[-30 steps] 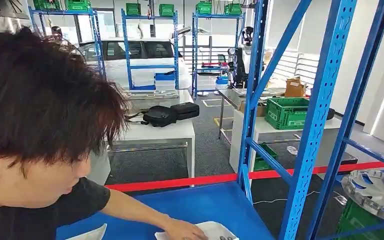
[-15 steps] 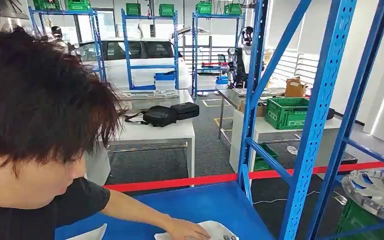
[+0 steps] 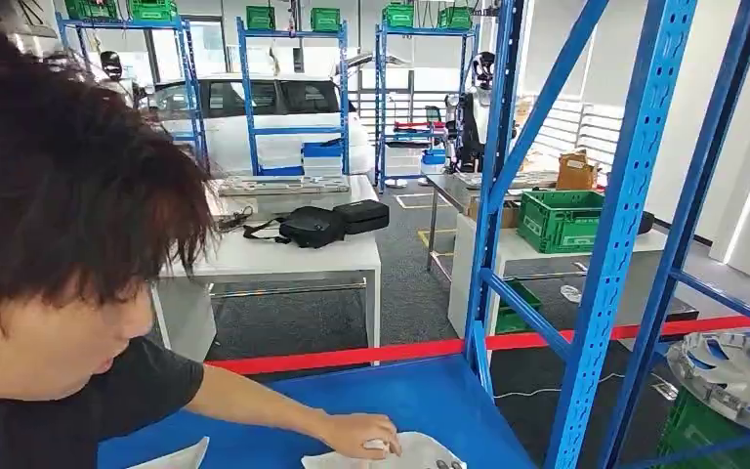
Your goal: Take the parts from the cabinet and place them on the table.
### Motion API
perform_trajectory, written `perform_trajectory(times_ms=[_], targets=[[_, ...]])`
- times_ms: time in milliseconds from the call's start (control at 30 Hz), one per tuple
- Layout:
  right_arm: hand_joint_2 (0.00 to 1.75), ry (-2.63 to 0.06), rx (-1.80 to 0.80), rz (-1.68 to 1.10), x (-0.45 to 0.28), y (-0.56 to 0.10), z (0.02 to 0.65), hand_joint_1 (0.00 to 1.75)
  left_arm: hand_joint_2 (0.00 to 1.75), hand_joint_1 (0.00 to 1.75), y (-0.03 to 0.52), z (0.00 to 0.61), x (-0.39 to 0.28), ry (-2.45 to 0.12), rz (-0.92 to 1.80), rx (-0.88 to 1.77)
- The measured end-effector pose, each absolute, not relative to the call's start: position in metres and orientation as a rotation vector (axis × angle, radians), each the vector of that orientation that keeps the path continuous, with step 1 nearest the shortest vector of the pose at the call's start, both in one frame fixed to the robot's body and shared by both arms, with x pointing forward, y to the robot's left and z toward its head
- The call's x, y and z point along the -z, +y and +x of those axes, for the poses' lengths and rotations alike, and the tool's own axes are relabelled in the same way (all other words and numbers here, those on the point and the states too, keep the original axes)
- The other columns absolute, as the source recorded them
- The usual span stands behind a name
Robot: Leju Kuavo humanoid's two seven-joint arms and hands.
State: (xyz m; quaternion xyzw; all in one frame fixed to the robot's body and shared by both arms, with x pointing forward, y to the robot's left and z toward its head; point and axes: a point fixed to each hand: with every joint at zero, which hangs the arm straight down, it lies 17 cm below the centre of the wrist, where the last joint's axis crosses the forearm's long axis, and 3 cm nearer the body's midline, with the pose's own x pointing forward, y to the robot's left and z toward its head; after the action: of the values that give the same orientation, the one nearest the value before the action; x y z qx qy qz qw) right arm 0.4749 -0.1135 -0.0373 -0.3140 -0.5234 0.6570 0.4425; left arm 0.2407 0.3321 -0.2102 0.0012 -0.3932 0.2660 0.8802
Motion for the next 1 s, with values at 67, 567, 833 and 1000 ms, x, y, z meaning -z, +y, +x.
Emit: perform_trajectory(times_ms=[67,567,833,1000], targets=[[0.00,-1.299,-1.631,-0.778,0.0373,-0.1134,0.4748,0.00,0.00,0.00,0.3323,0.2406,0.2103,-0.819,0.004,-0.554],[0.00,-1.306,-1.639,-0.773,0.0372,-0.1120,0.4741,0.00,0.00,0.00,0.3329,0.2413,0.2095,-0.827,0.010,-0.557],[0.00,-1.304,-1.637,-0.774,0.0373,-0.1122,0.4742,0.00,0.00,0.00,0.3328,0.2413,0.2094,-0.828,0.010,-0.557],[0.00,-1.305,-1.639,-0.774,0.0373,-0.1120,0.4741,0.00,0.00,0.00,0.3319,0.2420,0.2086,-0.832,0.002,-0.562]])
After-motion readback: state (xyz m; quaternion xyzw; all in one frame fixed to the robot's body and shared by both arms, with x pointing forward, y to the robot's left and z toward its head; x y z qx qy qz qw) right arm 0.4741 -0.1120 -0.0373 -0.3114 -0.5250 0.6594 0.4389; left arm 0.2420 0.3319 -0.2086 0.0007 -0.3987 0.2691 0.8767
